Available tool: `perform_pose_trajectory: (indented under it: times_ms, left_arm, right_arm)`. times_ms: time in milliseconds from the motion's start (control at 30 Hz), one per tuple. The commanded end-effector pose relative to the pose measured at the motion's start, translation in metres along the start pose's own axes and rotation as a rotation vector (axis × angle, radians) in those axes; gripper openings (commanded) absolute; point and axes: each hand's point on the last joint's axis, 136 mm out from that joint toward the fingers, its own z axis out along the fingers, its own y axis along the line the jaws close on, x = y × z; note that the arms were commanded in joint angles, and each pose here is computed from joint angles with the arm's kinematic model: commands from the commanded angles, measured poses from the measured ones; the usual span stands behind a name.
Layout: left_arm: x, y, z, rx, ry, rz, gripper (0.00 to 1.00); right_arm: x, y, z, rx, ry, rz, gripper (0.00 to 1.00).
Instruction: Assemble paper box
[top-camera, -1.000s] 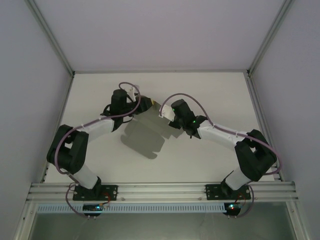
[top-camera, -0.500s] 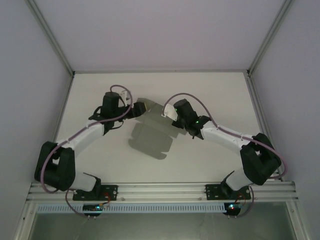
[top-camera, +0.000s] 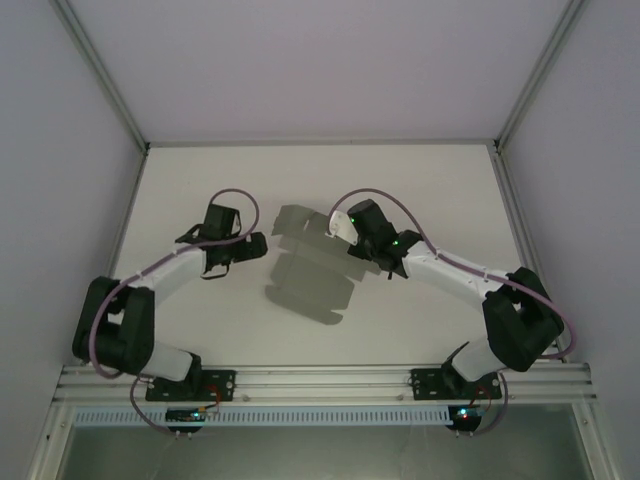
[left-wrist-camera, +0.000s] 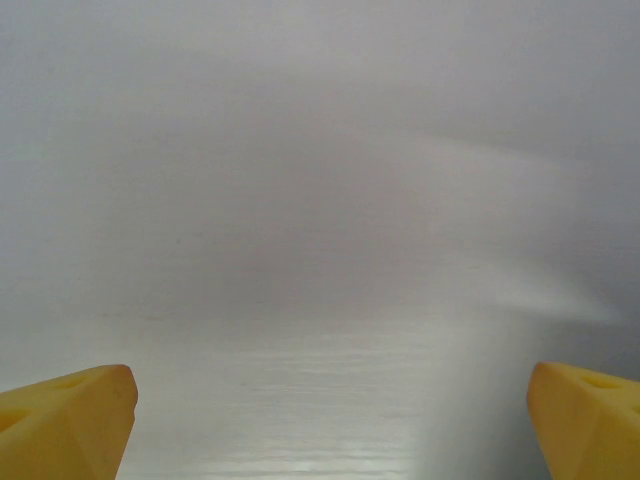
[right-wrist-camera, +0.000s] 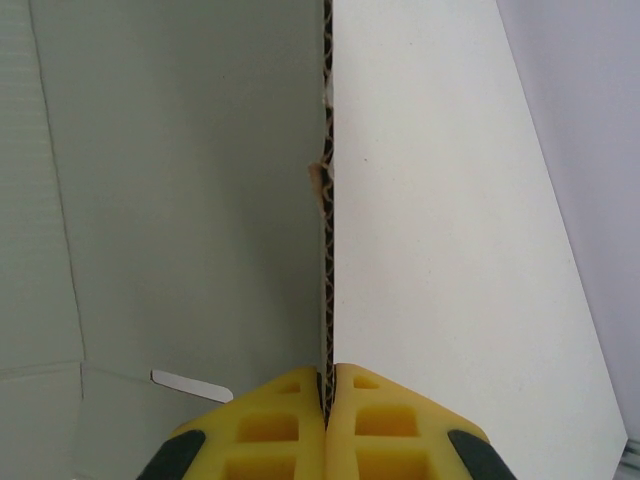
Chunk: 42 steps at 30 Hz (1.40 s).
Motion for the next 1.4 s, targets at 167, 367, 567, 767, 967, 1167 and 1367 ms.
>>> perform_pose_trajectory:
  times_ms: [167, 367, 567, 767, 967, 1167, 1367]
  left_arm:
    - [-0.010, -0.028, 0.012, 0.141, -0.019, 0.069, 1.00]
    - [-0.005, -0.062, 0.005, 0.360, -0.050, 0.104, 1.00]
    - [-0.003, -0.081, -0.010, 0.495, -0.088, 0.123, 0.98]
    - [-0.014, -0.065, -0.025, 0.486, -0.162, 0.056, 0.80]
    - [-0.023, -0.040, -0.035, 0.528, -0.191, -0.066, 0.79]
    - [-0.026, -0.073, -0.056, 0.784, -0.217, 0.016, 0.69]
    - [-0.027, -0.089, -0.055, 0.917, -0.195, 0.009, 0.47]
  right_arm:
    - [-0.012, -0.011, -0.010, 0.003, -0.044, 0.057, 0.00]
    - [-0.019, -0.009, -0.011, -0.019, -0.094, 0.117, 0.00]
    - [-0.024, -0.010, -0.014, -0.040, -0.140, 0.160, 0.00]
    - [-0.017, -0.010, -0.014, -0.046, -0.109, 0.160, 0.00]
    - [-0.009, -0.005, -0.015, -0.107, -0.094, 0.174, 0.00]
    - [-0.012, 0.001, -0.018, -0.175, -0.119, 0.208, 0.00]
    - [-0.017, -0.006, -0.022, -0.219, -0.141, 0.301, 0.00]
